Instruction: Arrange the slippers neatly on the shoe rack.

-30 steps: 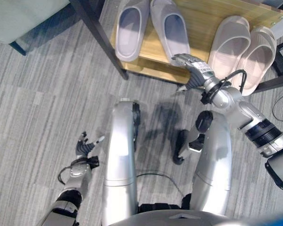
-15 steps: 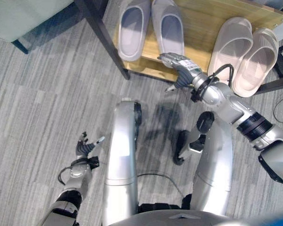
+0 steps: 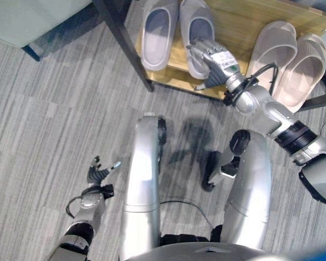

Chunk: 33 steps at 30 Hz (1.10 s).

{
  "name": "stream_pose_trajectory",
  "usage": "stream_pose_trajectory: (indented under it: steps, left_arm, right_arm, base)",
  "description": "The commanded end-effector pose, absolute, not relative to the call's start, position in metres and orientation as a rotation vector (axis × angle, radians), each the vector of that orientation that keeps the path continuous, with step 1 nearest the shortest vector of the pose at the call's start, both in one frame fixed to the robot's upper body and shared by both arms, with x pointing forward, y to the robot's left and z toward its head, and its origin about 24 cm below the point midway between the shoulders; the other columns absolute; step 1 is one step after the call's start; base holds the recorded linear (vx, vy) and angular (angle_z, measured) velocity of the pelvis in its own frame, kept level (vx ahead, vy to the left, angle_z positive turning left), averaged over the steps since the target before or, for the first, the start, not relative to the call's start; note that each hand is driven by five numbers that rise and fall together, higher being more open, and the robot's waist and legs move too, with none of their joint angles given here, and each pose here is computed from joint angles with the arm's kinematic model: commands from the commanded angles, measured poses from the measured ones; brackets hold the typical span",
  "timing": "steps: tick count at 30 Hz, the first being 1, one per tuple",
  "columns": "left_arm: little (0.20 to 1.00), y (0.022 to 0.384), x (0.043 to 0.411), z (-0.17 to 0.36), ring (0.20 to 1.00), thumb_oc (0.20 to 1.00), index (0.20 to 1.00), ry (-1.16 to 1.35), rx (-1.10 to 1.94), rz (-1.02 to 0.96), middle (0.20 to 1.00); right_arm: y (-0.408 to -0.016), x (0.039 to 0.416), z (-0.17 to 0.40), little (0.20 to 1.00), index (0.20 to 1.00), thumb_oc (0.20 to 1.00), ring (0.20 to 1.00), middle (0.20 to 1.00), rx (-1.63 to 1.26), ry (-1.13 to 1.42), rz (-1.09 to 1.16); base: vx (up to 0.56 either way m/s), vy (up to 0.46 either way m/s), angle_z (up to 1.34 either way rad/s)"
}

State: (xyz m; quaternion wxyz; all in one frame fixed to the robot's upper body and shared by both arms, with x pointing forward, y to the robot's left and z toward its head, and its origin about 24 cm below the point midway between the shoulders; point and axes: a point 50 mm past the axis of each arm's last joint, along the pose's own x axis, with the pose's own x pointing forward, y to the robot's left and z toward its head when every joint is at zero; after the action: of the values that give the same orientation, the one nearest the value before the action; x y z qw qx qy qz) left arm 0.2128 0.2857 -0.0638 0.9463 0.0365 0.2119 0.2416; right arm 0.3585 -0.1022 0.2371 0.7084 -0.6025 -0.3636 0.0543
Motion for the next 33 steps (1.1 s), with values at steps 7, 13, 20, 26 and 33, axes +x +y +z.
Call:
stream_pose_trajectory:
  steps: [7,13,20,26,33]
  left_arm:
    - [1.0,0.288,0.194,-0.067,1.0,1.0,1.0,0.412,0.111,0.496,1.0]
    - [1.0,0.287,0.191,-0.07,1.0,1.0,1.0,0.425,0.096,0.511,1.0]
    - [1.0,0.287,0.193,-0.068,1.0,1.0,1.0,0.421,0.097,0.494,1.0]
    - [1.0,0.289,0.193,-0.067,1.0,1.0,1.0,0.417,0.101,0.49,1.0]
    - [1.0,0.289,0.192,-0.067,1.0,1.0,1.0,0.421,0.102,0.478,1.0]
  right_arm:
    - [-0.083,0.331,0.276,1.0,1.0,1.0,1.0,1.0,-1.241,-1.077,0.099]
    - [-0.097,0.343,0.259,1.0,1.0,1.0,1.0,1.0,-1.276,-0.955,0.073]
    - [-0.103,0.359,0.236,1.0,1.0,1.0,1.0,1.0,-1.312,-0.796,0.11]
    - [-0.096,0.361,0.233,1.0,1.0,1.0,1.0,1.0,-1.29,-0.77,0.181]
    - [-0.081,0.362,0.23,1.0,1.0,1.0,1.0,1.0,-1.298,-0.768,0.245]
  base:
    - [0.0,0.0,0.0]
    - [0.0,0.0,0.0]
    - [0.0,0.0,0.0]
    - [0.0,0.0,0.0]
    - [0.0,0.0,0.0]
